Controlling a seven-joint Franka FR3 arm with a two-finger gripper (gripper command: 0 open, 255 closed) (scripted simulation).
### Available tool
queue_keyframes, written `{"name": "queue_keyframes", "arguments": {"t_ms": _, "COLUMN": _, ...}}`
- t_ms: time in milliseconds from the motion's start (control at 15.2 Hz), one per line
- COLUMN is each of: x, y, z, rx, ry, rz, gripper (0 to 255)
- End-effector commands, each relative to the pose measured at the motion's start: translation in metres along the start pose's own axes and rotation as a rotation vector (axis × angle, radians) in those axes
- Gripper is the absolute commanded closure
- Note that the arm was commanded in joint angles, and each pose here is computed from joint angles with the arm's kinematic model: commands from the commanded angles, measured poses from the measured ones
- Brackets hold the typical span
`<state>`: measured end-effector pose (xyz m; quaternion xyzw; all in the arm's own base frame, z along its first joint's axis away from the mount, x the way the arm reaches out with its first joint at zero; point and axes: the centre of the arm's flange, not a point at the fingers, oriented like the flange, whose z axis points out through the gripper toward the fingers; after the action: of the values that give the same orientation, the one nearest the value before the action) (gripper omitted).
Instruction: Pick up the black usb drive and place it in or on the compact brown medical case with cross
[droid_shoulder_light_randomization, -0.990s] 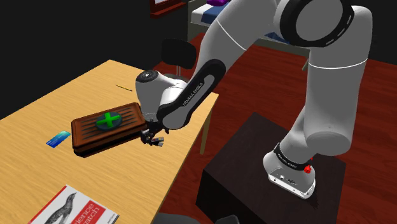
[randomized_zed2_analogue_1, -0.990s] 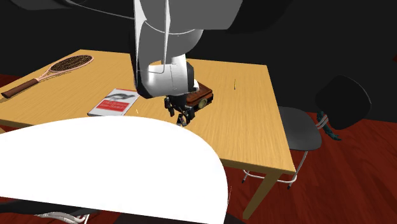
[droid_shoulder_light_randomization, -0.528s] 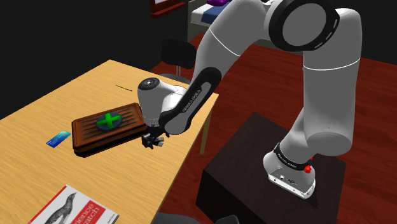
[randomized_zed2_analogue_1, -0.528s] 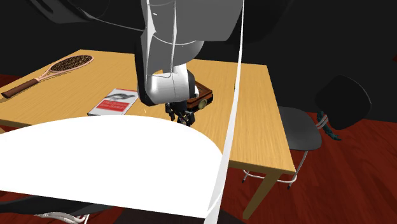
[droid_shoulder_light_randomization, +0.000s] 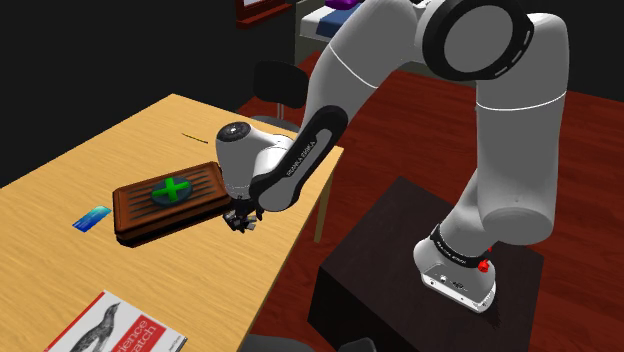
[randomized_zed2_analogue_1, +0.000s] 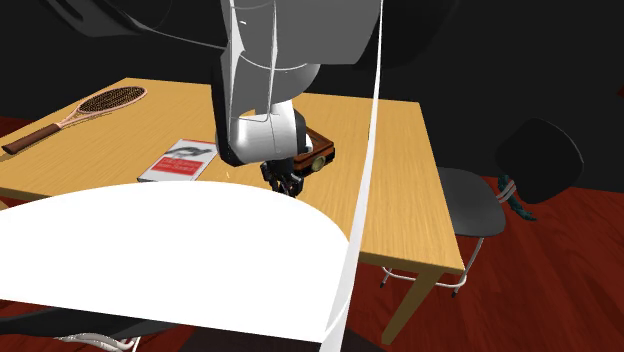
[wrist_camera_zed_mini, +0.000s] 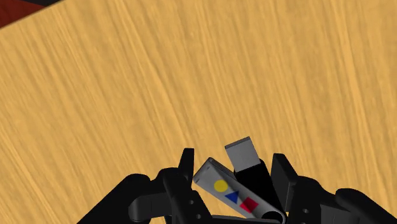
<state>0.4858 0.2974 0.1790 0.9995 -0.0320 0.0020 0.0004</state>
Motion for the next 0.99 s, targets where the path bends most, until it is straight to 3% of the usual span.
{"name": "queue_keyframes", "arguments": {"t_ms": 0, "x": 0.000, "y": 0.001, "z": 0.002, "rx": -0.002, "ry": -0.003, "rz": 0.001, "gripper": 255}}
{"name": "queue_keyframes", "arguments": {"t_ms": 396, "x": 0.000, "y": 0.001, "z": 0.002, "rx": -0.002, "ry": -0.003, "rz": 0.001, "gripper": 255}}
{"name": "queue_keyframes", "arguments": {"t_ms": 924, "x": 0.000, "y": 0.001, "z": -0.041, "rx": -0.002, "ry": -0.003, "rz": 0.001, "gripper": 255}}
